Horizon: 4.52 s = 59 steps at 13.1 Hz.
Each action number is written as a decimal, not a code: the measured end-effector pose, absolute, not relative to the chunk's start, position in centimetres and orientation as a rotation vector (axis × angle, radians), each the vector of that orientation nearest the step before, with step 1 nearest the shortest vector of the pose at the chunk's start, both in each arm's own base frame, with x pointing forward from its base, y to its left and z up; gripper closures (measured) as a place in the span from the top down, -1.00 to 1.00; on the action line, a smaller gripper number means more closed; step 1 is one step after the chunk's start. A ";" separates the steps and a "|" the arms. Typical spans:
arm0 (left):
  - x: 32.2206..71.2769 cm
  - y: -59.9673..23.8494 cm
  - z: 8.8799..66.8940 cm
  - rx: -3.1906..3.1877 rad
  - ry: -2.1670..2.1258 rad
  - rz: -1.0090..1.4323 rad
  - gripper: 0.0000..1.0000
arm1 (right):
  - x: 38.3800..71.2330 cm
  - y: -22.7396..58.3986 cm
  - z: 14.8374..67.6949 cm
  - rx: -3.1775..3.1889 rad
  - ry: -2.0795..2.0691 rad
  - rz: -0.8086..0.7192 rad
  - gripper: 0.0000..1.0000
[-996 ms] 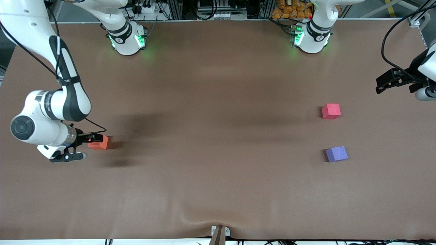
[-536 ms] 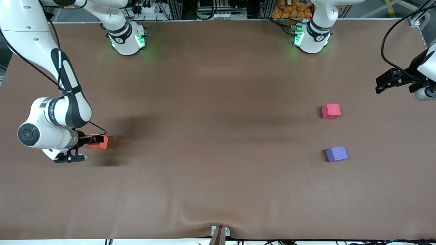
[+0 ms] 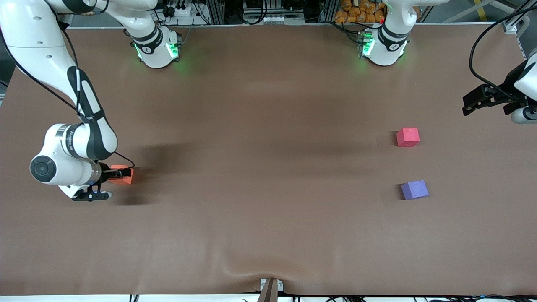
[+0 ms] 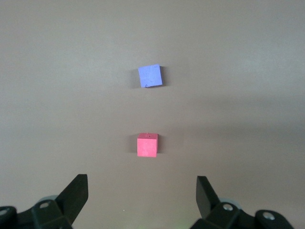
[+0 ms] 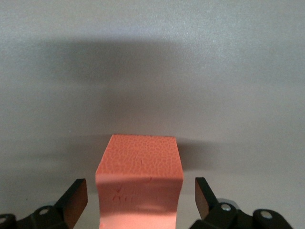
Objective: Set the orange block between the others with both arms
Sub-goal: 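Close the right gripper on the orange cube and lift it, then carry the orange cube with the right gripper toward the table middle, then set down the orange cube while the left gripper reaches toward it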
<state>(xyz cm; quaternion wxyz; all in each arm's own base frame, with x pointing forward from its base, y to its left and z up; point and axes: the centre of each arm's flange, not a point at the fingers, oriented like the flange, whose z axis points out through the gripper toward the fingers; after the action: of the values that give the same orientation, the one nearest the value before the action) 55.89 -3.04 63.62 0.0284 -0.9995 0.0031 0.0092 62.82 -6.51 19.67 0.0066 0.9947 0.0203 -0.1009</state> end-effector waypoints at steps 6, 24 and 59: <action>55.9 -3.0 63.6 -3.085 0.010 0.028 1.00 | 62.6 -6.6 18.3 3.109 0.056 -0.348 0.16; 56.0 -3.0 63.4 -3.085 0.009 0.035 1.00 | 62.2 32.4 27.1 3.041 0.571 -0.130 0.08; 59.6 -4.9 55.8 -3.127 0.050 0.238 1.00 | 59.4 48.1 26.8 3.292 -0.025 -0.143 1.00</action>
<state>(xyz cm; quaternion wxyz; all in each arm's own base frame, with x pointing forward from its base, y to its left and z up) 59.57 -4.89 55.76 0.0027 -0.9970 0.0159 0.0760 59.39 48.07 26.83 -0.0769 0.9961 -0.0076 -0.0434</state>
